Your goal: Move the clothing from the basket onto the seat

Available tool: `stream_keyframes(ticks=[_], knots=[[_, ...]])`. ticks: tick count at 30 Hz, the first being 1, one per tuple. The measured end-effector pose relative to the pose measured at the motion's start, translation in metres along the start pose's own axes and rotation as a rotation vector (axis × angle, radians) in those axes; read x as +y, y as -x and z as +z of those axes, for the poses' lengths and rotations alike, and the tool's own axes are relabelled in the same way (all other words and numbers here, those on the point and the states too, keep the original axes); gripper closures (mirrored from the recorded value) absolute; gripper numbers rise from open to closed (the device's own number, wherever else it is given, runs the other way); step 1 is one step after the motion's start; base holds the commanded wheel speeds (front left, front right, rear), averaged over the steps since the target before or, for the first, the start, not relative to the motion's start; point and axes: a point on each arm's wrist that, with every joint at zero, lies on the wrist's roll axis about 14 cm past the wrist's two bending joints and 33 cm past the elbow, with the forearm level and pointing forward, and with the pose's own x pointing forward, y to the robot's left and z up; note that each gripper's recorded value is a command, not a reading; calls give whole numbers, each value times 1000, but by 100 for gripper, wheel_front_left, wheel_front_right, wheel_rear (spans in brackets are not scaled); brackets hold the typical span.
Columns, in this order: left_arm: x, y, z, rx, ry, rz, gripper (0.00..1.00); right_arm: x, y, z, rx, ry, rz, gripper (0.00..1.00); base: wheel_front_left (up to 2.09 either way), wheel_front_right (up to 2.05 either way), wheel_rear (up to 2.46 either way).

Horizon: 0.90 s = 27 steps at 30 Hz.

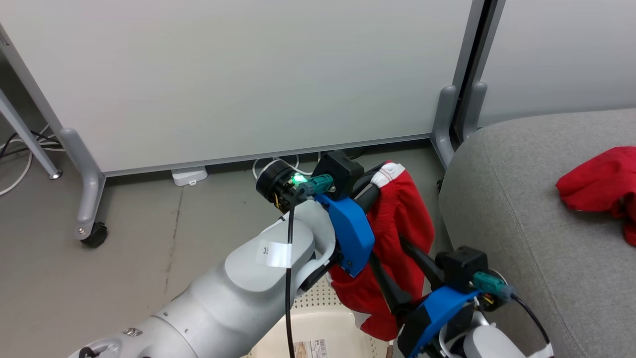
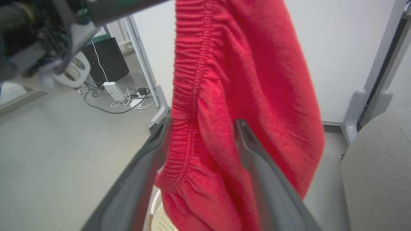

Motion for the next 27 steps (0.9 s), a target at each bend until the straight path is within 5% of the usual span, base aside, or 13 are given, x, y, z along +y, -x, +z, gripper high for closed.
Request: stream_keyframes(ticks=[27], knots=[[-4, 1, 2, -6, 41, -8, 100, -20, -50, 11, -11, 106, 9, 0, 0, 0, 0]])
